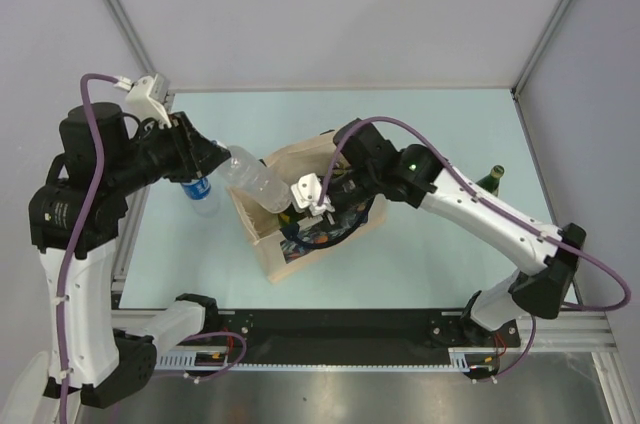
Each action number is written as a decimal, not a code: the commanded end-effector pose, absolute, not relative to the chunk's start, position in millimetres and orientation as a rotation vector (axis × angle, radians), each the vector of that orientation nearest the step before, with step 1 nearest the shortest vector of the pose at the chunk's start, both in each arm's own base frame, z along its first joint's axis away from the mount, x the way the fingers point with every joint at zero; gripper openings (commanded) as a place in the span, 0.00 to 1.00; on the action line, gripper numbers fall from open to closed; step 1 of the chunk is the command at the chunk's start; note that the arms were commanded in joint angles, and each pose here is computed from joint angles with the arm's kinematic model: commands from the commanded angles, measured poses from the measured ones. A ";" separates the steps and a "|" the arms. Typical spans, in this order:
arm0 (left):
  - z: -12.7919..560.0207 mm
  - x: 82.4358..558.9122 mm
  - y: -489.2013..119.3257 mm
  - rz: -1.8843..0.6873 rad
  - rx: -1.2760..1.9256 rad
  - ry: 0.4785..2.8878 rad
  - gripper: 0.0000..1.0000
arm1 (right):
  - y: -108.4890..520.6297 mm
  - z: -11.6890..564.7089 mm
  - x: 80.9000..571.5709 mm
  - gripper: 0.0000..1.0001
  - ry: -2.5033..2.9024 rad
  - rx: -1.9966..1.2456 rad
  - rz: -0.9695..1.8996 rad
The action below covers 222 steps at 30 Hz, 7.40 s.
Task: Place the beverage into the canvas bag
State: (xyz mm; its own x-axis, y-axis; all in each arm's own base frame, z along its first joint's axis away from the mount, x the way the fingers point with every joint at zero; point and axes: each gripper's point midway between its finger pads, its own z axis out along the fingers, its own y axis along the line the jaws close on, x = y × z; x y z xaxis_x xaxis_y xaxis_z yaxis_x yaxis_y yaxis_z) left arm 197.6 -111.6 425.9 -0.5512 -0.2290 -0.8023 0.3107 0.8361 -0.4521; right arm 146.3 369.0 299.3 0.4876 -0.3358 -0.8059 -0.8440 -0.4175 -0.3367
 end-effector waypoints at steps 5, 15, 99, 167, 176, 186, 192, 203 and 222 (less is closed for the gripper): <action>453.6 212.6 -115.8 -0.693 0.128 1.890 0.00 | 383.6 272.0 165.4 0.47 1.007 -2.036 0.792; 431.5 217.7 -114.0 -0.659 0.147 1.958 0.00 | 384.3 255.3 120.4 0.00 0.911 -2.143 0.858; 274.1 235.1 -127.6 -0.185 0.164 2.103 0.63 | 350.8 315.0 169.5 0.50 1.221 -1.766 1.013; 365.7 211.6 -114.5 -0.422 0.045 1.818 1.00 | -62.0 185.5 331.9 0.64 2.468 -0.196 0.180; 363.4 207.4 -112.6 -0.433 0.032 1.828 1.00 | -61.0 172.9 342.9 0.58 2.478 -0.216 0.191; 361.7 202.9 -111.1 -0.453 0.012 1.837 1.00 | -60.3 170.0 339.3 0.42 2.482 -0.234 0.189; 361.8 201.5 -110.8 -0.463 0.002 1.838 1.00 | -62.7 171.0 337.3 0.49 2.479 -0.238 0.163; 360.6 200.2 -110.3 -0.464 0.004 1.844 1.00 | -59.5 177.4 339.7 0.38 2.454 -0.283 0.139; 335.3 186.6 -162.9 -0.668 0.206 1.992 1.00 | 35.5 377.1 334.1 0.00 1.980 -0.670 0.186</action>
